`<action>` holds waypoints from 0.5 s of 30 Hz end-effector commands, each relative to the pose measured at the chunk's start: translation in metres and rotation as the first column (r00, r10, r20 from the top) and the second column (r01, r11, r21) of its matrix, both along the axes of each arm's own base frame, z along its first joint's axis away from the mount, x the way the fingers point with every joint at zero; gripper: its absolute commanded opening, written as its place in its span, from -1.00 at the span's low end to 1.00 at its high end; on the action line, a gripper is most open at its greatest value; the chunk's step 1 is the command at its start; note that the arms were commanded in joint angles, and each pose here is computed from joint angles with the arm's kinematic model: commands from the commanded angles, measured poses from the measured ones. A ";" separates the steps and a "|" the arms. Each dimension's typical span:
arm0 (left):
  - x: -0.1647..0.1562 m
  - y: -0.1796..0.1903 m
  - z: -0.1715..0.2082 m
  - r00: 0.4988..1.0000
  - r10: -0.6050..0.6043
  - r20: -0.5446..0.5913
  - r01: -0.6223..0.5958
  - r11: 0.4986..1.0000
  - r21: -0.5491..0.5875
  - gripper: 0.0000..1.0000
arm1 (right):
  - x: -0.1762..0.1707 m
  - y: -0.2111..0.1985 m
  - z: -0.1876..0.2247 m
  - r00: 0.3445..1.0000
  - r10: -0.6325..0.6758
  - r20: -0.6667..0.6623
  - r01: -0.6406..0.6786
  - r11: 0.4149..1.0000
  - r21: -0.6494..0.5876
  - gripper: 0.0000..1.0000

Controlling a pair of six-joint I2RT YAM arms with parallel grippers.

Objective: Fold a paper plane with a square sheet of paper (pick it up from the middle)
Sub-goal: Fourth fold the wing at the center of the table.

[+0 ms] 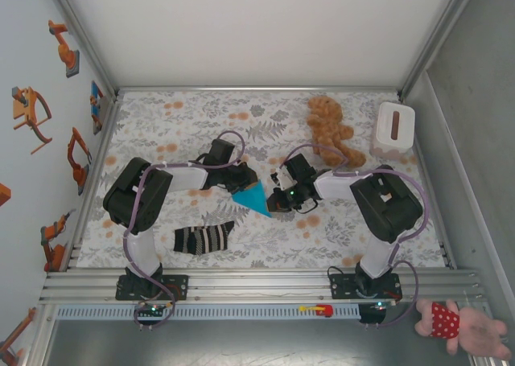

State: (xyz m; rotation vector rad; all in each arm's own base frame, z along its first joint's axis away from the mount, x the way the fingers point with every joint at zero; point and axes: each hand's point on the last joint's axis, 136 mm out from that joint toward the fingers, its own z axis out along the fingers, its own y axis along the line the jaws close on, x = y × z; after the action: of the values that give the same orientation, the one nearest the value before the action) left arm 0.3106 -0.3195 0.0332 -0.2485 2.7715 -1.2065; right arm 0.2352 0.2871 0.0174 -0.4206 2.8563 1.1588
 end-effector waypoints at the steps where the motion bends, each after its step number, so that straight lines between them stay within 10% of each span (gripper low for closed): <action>1: -0.003 0.004 0.006 1.000 -0.007 0.005 0.007 1.000 0.003 -0.72 | -0.003 0.002 -0.007 1.000 0.006 -0.018 -0.007 1.000 -0.010 -0.93; 15: -0.017 -0.003 0.036 0.996 -0.045 0.082 0.049 0.998 -0.046 -0.68 | 0.000 0.003 -0.005 1.000 0.003 -0.019 -0.003 1.000 -0.016 -0.93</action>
State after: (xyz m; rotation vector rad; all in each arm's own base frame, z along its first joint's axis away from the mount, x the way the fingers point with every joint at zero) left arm 0.3028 -0.3179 0.0668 -0.1982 2.6926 -1.2584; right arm 0.2351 0.2884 0.0171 -0.4208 2.8565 1.1703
